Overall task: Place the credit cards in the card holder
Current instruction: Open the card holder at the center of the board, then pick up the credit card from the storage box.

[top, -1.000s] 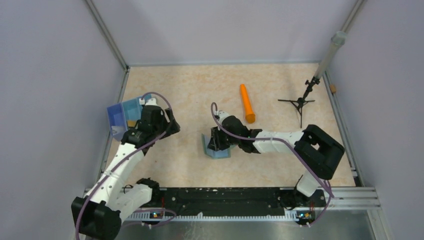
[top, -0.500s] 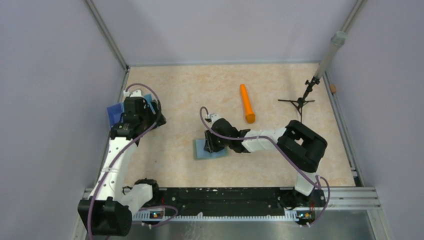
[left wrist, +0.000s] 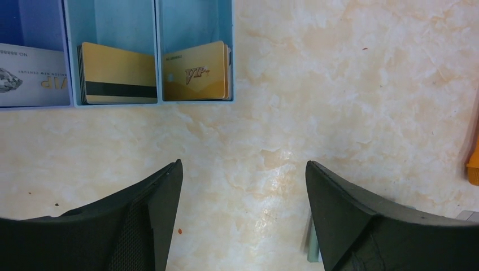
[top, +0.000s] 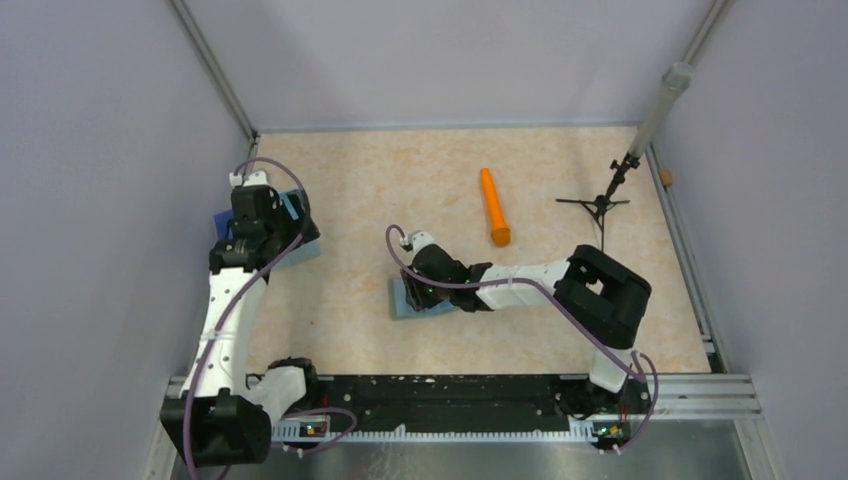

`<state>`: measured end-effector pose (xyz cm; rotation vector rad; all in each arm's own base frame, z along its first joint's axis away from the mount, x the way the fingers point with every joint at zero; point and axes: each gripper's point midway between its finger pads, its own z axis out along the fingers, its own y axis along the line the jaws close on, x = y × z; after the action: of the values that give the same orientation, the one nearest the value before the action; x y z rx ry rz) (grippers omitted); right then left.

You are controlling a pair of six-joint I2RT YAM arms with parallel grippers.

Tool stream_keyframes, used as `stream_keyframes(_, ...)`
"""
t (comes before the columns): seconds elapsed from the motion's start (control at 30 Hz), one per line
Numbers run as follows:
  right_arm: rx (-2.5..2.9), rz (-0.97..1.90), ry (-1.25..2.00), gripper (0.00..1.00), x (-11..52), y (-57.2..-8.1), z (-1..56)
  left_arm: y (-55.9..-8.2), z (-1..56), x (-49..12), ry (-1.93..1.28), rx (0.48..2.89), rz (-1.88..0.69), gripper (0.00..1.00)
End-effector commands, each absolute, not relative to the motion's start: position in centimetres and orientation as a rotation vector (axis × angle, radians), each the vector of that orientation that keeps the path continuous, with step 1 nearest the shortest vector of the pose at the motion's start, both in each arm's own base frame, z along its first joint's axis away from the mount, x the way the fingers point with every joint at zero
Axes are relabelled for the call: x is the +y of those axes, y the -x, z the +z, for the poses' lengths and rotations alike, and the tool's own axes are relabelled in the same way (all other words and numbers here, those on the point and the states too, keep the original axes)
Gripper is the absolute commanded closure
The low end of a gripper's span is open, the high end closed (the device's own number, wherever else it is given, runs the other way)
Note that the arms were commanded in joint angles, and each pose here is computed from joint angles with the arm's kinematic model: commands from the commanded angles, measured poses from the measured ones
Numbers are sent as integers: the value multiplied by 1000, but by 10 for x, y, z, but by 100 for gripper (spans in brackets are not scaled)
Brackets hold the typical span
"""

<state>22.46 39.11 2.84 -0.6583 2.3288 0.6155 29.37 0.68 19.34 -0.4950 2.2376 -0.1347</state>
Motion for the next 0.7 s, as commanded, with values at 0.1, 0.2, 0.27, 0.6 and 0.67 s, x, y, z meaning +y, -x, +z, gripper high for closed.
stream_keyframes(0.1,2255,691,735,57,401,-221,73,-318,208,16,497,2176,-132,16)
stream_keyframes(0.2,2237,699,737,55,402,-222,80,-329,197,7,489,2207,-200,18)
stream_keyframes(0.27,2233,698,738,54,401,-221,81,-338,187,2,488,2247,-238,18)
stream_keyframes(0.6,2204,762,738,53,403,-215,85,-374,159,18,553,2347,-179,23)
stream_keyframes(0.67,2195,779,741,53,404,-214,87,-378,150,23,569,2376,-157,27)
